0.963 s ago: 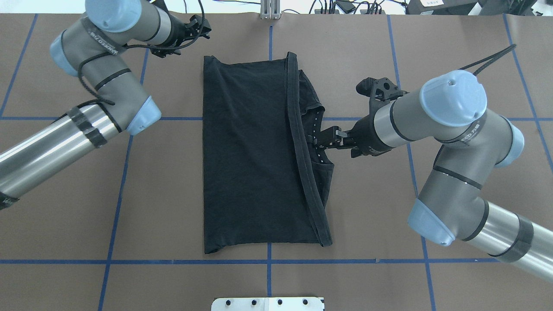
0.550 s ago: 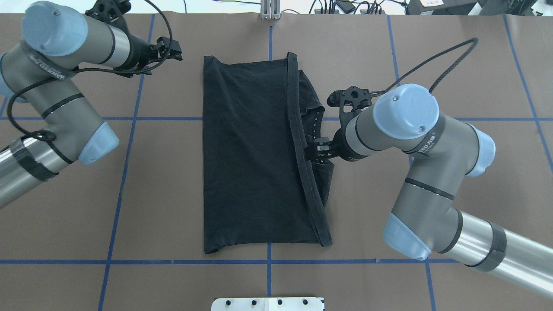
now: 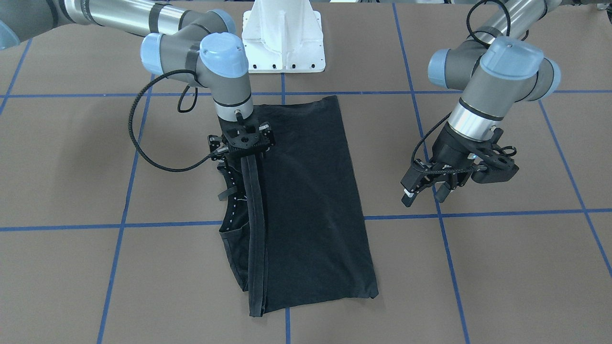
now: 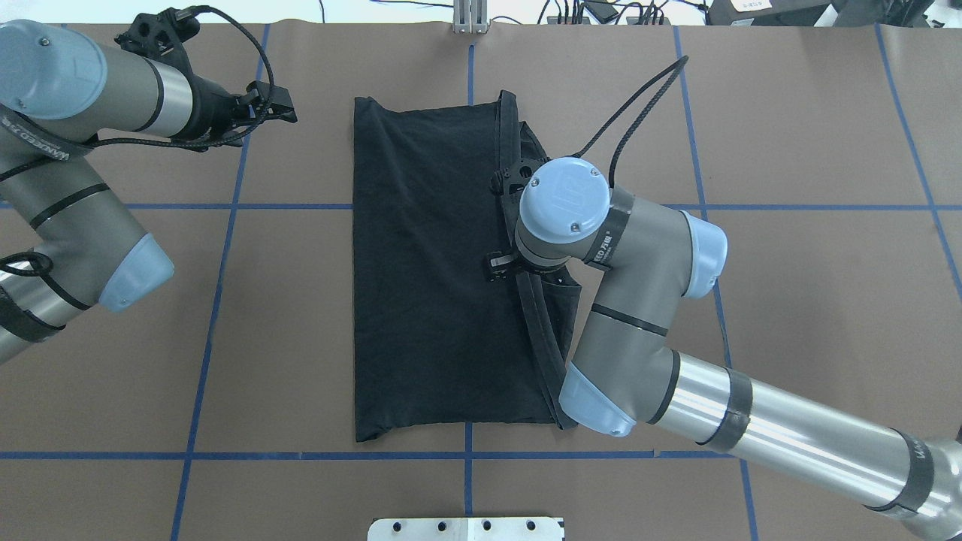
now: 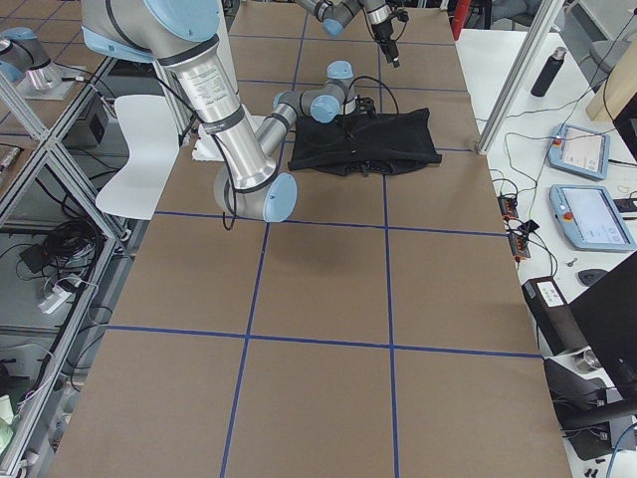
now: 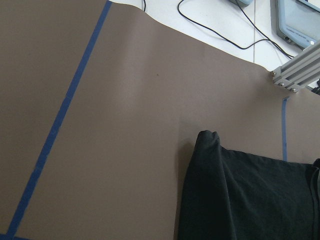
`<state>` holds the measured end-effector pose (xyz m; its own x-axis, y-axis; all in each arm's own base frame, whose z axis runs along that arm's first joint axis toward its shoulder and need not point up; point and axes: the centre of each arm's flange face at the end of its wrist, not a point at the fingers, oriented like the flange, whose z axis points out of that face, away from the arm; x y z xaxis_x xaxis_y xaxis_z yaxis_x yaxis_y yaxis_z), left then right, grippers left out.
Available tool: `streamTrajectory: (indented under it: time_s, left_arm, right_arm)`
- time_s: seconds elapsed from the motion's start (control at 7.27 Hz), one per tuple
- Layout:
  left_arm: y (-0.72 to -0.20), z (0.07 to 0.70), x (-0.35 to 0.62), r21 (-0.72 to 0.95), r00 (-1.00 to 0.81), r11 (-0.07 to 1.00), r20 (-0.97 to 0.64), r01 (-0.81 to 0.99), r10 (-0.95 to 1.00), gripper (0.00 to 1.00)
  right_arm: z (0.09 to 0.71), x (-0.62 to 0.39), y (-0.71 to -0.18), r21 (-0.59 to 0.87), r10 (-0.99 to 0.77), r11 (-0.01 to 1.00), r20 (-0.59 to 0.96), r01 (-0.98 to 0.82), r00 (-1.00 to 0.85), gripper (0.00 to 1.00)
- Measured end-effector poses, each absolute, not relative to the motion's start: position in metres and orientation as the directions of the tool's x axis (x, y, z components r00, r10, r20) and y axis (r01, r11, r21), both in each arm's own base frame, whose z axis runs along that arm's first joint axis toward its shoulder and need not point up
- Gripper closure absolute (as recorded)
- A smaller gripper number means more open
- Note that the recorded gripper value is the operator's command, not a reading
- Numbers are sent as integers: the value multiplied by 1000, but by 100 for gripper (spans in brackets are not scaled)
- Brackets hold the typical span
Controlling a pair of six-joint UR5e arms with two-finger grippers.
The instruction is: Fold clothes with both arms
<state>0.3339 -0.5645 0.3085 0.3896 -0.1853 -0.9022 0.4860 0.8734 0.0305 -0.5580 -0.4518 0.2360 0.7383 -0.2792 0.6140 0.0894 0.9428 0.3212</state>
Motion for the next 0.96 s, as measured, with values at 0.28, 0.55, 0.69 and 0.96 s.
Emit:
streamTrajectory:
  time_s: [0.28,0.55,0.69,0.96]
  left_arm:
    - [-564,308,335,28,388,874,-903,484,-186,0]
    - [-563,308,336,26,387,875,-903,483,-187,0]
    - [-563,308,337,25,386,875,-903,483,-187,0]
    - [-563,305,338,24,382,875,-905,484,-187,0]
  right_arm:
    - [251,-574,-460,312,-289,943,580,120,762,0]
    - [266,-581,-464,292,-288,946,560,140,777,0]
    - [273,-582,-467,284,-286,948,553,146,783,0]
    - [283,-580,-474,278,-289,948,539,157,791,0]
